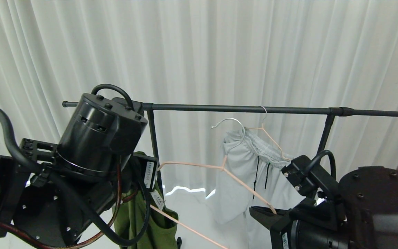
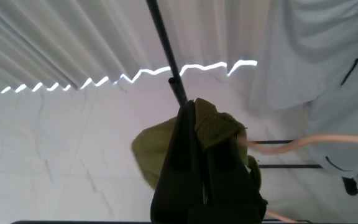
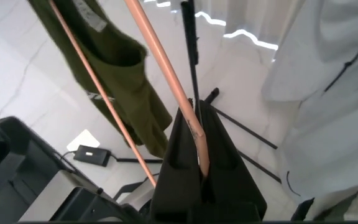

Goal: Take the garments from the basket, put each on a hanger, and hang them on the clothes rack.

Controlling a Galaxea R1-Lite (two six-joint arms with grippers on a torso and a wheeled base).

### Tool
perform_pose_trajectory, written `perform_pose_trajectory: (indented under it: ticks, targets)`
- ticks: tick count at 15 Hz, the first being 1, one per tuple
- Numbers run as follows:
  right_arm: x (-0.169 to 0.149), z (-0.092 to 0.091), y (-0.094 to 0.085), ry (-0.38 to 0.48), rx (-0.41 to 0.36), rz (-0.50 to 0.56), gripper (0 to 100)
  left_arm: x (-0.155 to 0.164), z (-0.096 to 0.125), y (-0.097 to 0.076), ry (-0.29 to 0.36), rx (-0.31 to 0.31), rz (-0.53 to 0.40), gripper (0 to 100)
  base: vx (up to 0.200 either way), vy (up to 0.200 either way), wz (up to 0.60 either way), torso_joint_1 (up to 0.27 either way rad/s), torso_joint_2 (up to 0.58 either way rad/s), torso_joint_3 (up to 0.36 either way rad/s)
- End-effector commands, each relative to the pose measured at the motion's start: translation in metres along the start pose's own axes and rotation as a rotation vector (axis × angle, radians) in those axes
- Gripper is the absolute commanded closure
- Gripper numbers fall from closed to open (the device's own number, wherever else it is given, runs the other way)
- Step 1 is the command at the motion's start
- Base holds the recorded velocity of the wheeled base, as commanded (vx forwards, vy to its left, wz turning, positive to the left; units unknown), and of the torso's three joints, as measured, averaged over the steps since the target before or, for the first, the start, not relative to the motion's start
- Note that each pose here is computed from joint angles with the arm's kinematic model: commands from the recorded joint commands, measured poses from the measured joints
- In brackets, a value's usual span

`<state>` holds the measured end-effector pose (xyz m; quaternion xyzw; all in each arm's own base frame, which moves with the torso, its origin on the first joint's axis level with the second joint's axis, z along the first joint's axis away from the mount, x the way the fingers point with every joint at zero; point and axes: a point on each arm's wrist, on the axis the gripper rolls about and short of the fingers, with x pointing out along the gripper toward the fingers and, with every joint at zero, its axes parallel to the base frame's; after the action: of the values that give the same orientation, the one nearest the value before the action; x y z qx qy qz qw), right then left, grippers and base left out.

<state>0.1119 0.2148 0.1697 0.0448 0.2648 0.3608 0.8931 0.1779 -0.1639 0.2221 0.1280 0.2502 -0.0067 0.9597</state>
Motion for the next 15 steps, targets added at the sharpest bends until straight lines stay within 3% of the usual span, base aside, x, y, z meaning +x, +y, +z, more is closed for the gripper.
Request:
perform_pose_trajectory:
  ticks: [1,6,15]
  targets:
    - [0.008,-0.003,0.008,0.02,-0.017,0.013,100,-0.004,0.001,-0.005,-0.011,-0.002,-0.022,100,0.0,0.0,0.0,0.0,0.0,0.0]
    - [0.025,-0.006,0.015,0.038,-0.03,0.019,100,-0.022,0.007,-0.017,-0.053,-0.054,-0.107,100,0.0,0.0,0.0,0.0,0.0,0.0]
    - [0.046,-0.011,0.045,0.061,-0.057,0.079,100,-0.054,0.017,-0.036,-0.101,-0.103,-0.291,100,0.0,0.0,0.0,0.0,0.0,0.0]
